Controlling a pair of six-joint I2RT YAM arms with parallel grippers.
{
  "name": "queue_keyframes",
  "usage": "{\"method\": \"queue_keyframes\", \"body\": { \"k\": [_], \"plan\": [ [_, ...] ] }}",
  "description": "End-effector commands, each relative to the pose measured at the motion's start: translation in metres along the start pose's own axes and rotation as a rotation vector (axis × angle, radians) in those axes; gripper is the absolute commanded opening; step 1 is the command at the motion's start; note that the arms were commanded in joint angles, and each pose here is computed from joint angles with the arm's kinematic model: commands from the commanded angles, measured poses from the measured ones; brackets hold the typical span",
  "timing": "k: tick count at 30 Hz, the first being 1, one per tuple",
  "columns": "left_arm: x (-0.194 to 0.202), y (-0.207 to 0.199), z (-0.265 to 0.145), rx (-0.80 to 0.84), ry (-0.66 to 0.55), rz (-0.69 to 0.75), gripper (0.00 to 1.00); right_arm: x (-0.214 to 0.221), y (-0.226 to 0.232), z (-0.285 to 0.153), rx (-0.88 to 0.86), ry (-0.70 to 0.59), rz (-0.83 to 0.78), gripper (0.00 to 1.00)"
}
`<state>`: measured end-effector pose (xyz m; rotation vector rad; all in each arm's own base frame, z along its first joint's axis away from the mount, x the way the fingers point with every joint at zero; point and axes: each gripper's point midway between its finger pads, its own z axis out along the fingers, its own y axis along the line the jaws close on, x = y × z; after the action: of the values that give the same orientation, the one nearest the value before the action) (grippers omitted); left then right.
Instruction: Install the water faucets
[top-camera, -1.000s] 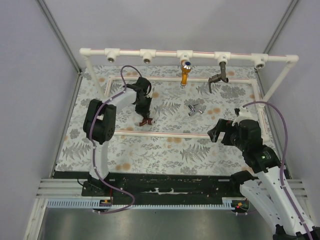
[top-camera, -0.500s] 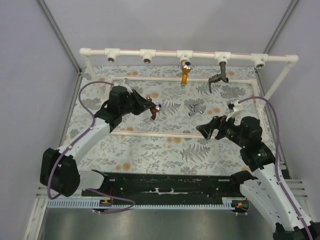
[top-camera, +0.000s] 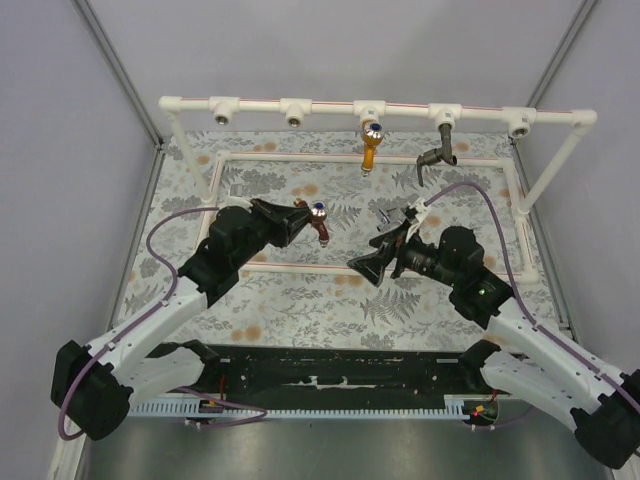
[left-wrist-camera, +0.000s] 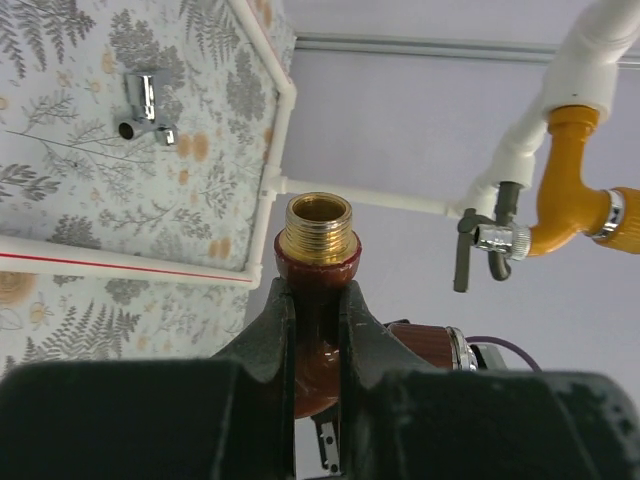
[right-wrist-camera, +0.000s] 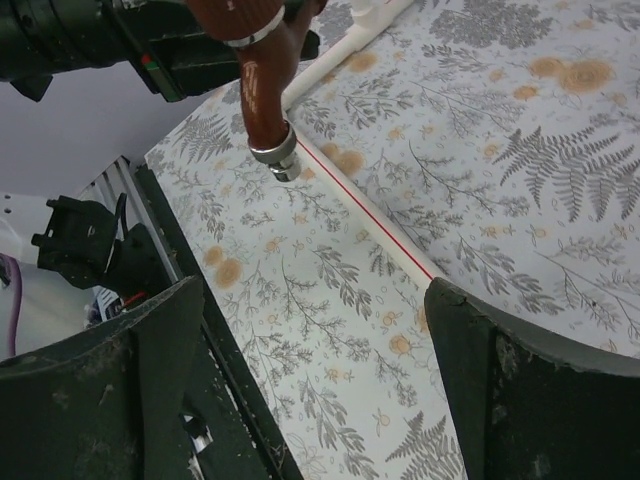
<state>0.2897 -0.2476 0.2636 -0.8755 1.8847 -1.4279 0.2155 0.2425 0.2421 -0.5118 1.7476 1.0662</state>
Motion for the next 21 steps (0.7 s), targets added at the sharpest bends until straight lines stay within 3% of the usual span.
{"method": "queue_keyframes", "body": {
  "k": [1,5,11,21],
  "plan": [
    [-0.006,-0.048,-0.011,0.136,-0.056,-0.109,0.02,-0.043,0.02,0.018,0.054,-0.124,-0.223,0.98],
    [0.002,-0.052,-0.014,0.144,-0.045,-0.107,0.02,-0.056,0.034,0.033,0.116,-0.174,-0.34,0.98],
    [0.01,-0.063,-0.021,0.177,-0.036,-0.113,0.02,-0.063,0.049,0.056,0.167,-0.23,-0.441,0.88],
    [0.012,-0.075,-0.035,0.217,-0.058,-0.077,0.02,-0.069,0.041,0.075,0.277,-0.279,-0.44,0.7]
  ]
}}
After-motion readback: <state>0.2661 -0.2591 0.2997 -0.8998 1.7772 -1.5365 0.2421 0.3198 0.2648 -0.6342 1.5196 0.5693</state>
